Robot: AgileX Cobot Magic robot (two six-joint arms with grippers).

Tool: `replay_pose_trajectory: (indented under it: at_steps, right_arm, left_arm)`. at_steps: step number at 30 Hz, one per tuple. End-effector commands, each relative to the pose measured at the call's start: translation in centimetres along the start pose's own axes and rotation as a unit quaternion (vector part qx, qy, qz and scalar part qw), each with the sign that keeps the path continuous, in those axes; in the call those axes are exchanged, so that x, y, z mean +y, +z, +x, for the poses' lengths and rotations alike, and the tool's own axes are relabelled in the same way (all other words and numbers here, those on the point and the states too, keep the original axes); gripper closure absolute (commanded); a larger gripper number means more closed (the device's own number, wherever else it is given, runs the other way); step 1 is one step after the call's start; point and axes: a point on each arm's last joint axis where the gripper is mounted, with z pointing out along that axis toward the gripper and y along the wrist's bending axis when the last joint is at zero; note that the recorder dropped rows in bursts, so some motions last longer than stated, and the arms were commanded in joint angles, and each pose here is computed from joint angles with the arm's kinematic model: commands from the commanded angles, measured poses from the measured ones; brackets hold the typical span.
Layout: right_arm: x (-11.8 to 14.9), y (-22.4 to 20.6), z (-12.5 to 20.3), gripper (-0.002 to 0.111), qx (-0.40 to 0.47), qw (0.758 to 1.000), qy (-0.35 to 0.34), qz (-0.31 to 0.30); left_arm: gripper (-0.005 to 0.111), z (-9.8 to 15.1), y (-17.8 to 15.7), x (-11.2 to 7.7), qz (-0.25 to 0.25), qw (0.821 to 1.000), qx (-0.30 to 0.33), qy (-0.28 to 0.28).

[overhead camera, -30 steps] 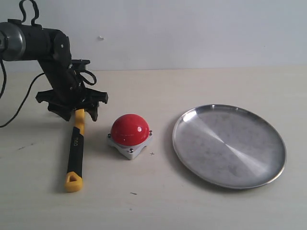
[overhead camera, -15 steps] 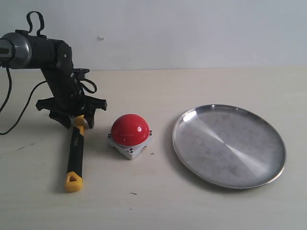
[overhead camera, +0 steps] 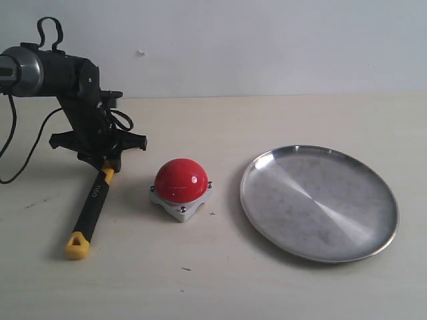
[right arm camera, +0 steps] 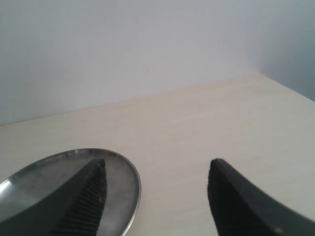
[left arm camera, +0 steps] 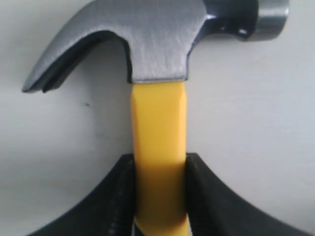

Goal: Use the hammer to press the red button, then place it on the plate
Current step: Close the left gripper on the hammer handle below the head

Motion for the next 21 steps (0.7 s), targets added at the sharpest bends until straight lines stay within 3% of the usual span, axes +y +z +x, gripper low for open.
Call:
replay_pose_trajectory:
  at_steps: [1, 10, 21]
  right_arm:
    - [0.0, 0.0, 0.1, 0.049, -0.004, 1.000, 0.002, 0.002]
    - [0.0, 0.0, 0.1, 0.049, -0.004, 1.000, 0.002, 0.002]
    - [0.0, 0.0, 0.1, 0.049, -0.004, 1.000, 0.002, 0.002]
  left_arm:
    - [0.107, -0.4, -2.2, -0.5, -0.026, 0.998, -0.055, 0.018]
    - [0.107, 0.9, -4.9, -0.2, -0.002, 0.990, -0.143, 0.008]
    - [0.107, 2.0, -5.7, 0.1, -0.010, 0.992, -0.129, 0.011]
